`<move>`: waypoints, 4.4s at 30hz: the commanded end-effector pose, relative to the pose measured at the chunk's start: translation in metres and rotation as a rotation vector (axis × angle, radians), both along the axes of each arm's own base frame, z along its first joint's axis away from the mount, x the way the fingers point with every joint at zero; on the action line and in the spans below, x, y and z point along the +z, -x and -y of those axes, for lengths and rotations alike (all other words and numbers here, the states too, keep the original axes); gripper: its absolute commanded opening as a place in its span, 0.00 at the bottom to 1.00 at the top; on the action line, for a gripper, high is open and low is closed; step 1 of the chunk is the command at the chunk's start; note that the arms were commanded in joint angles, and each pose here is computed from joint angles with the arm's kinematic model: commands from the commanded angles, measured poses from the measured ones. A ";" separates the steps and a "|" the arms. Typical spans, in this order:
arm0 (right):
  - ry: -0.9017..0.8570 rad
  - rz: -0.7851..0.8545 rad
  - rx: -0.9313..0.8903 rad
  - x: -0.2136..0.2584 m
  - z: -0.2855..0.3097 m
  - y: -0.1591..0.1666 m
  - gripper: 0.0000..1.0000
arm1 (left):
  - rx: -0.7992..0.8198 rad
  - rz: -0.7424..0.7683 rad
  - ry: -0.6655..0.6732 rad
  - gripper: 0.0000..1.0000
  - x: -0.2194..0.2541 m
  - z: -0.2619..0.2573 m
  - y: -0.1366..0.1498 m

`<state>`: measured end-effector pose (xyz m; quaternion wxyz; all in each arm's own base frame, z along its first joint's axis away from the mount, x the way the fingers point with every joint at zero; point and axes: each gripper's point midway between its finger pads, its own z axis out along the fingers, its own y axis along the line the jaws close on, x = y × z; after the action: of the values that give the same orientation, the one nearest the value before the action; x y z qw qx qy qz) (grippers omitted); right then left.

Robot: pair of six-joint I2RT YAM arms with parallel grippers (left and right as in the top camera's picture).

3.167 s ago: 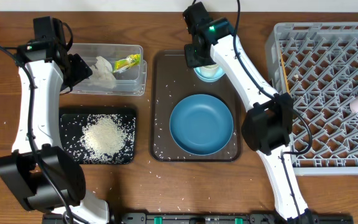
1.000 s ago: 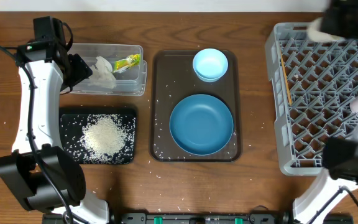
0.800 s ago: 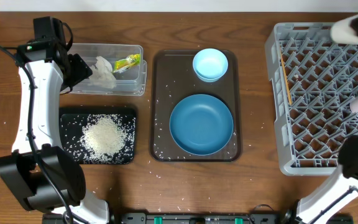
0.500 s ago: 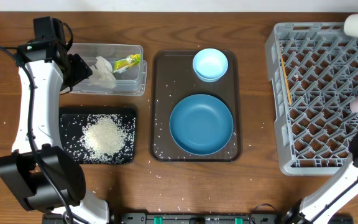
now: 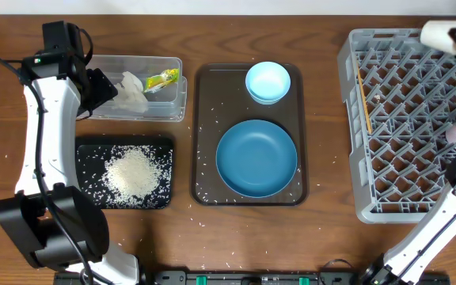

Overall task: Sort waste into correct bins and load items into the dishwasher rack
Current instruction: 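Lower the white cup into the rack's upper right area, then release the white cup and move the right gripper to the light-blue cup, then lower the right gripper onto the light-blue cup and grasp it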

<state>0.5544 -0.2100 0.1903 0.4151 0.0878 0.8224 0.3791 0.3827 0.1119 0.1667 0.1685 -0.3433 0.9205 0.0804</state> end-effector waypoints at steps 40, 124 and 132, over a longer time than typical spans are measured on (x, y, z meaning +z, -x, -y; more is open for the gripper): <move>-0.275 -0.060 -0.046 -0.055 0.046 0.017 0.01 | 0.012 0.014 -0.001 0.92 0.007 -0.001 0.004; 0.994 -0.445 0.237 -0.159 -0.487 0.060 0.43 | 0.012 0.014 -0.001 0.92 0.007 -0.001 0.004; 0.991 -0.450 0.228 -0.158 -0.483 0.058 0.40 | 0.012 0.014 -0.001 0.92 0.007 -0.001 0.004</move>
<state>0.4950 0.2759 0.0349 0.1745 -0.1373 0.9746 -0.0284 0.3828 0.1119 0.1667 0.1687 -0.3434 0.9204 0.0804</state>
